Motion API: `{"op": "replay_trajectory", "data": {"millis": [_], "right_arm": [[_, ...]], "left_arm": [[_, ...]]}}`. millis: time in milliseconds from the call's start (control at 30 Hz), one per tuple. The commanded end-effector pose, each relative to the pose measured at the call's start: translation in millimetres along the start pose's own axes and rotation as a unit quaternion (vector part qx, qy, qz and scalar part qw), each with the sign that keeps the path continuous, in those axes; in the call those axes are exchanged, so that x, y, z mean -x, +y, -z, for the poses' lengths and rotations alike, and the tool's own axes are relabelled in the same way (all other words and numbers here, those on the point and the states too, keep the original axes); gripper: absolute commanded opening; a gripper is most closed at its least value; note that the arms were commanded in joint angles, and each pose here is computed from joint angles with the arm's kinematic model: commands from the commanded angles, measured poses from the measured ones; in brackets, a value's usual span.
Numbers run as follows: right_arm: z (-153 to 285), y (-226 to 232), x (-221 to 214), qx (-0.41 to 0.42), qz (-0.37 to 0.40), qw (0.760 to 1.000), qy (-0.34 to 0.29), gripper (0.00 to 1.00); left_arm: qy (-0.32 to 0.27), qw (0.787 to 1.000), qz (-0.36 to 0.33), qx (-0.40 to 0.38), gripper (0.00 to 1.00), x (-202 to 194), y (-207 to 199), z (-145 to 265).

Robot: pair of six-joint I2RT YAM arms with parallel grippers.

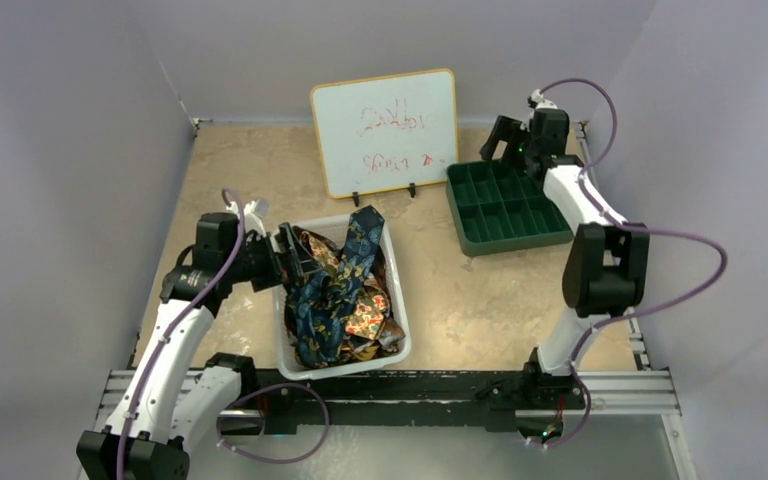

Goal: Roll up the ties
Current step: Move the storage box to the center of the board.

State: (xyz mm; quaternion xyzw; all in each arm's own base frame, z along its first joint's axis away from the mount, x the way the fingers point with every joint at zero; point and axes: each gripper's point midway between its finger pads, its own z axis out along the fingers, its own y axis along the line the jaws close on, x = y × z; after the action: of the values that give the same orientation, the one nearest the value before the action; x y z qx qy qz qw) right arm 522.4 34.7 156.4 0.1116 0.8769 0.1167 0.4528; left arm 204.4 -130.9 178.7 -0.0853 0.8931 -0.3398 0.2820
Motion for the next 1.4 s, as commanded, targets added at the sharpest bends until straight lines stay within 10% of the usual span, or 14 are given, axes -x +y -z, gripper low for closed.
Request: {"op": "replay_trajectory", "data": {"millis": [0,233,600,867,1033,1367], "right_arm": [[54.3,81.3,-36.1,0.190,0.025,0.980,0.048,0.99],[74.7,155.5,-113.5,0.252,0.037,0.960,0.117,0.98],[25.2,68.5,-140.4,-0.004,0.089,0.989,0.121,0.99],[9.0,77.3,-111.5,0.035,0.127,0.984,0.119,0.99],[61.9,94.7,-91.2,0.060,0.033,0.994,0.079,0.99],[143.3,-53.1,-113.8,-0.151,-0.206,0.967,-0.012,0.99]], "left_arm": [[-0.038,0.999,-0.023,0.003,1.00,20.7,-7.3,8.5],[-0.049,0.998,-0.016,0.029,1.00,26.2,-0.4,9.2],[-0.104,0.988,0.047,0.108,1.00,33.1,22.9,23.5],[-0.095,0.989,0.054,0.104,1.00,22.5,25.8,22.3],[-0.104,0.986,0.068,0.115,1.00,23.9,28.3,25.7],[-0.115,0.979,0.093,0.141,1.00,27.2,35.9,27.5]]}}
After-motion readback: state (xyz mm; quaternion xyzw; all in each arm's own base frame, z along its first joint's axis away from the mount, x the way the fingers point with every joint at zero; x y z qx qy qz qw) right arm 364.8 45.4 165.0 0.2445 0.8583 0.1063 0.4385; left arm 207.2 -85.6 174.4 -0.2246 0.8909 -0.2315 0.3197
